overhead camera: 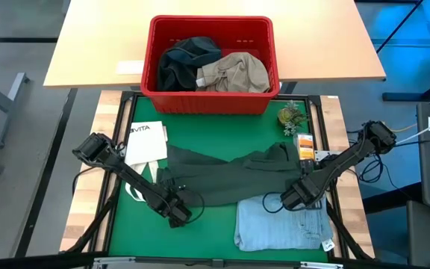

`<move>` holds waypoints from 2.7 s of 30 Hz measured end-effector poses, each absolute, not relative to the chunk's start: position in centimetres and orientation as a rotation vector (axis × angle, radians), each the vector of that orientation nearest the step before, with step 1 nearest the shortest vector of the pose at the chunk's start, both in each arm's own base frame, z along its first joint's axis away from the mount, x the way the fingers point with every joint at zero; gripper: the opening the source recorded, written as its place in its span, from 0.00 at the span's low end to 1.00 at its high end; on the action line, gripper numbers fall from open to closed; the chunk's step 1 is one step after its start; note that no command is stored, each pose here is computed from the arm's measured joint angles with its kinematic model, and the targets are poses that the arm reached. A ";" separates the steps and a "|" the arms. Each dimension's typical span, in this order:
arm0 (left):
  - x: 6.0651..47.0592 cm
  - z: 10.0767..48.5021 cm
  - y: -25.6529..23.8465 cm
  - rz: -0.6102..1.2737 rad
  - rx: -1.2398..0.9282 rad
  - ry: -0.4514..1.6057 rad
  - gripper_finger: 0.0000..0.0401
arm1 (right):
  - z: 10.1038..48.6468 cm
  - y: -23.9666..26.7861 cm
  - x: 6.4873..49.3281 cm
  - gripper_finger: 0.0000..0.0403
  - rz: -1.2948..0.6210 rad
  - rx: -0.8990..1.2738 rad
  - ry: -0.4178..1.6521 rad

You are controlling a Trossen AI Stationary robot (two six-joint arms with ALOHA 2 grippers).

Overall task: Fold Laundry from Bin
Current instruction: Fold the green shirt

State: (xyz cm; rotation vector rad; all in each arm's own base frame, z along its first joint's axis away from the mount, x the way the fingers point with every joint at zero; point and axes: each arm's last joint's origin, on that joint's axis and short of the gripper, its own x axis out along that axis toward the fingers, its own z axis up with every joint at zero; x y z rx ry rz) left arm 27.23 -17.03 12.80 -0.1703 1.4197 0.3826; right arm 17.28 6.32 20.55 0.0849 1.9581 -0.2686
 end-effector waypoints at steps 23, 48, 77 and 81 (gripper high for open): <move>28.9 20.7 -12.3 0.383 -0.214 1.195 0.35 | 21.8 5.7 16.9 0.47 -0.294 0.152 2.062; 30.9 18.6 3.9 0.389 -0.300 1.312 0.35 | 24.9 3.6 20.7 0.47 -0.404 -0.026 1.647; 27.7 14.9 3.4 0.340 -0.439 1.479 0.02 | 20.1 -4.5 21.8 0.47 -0.490 -0.016 1.546; 26.9 15.2 2.8 0.374 -0.463 1.587 0.01 | 19.2 -6.7 22.0 0.47 -0.507 -0.003 1.548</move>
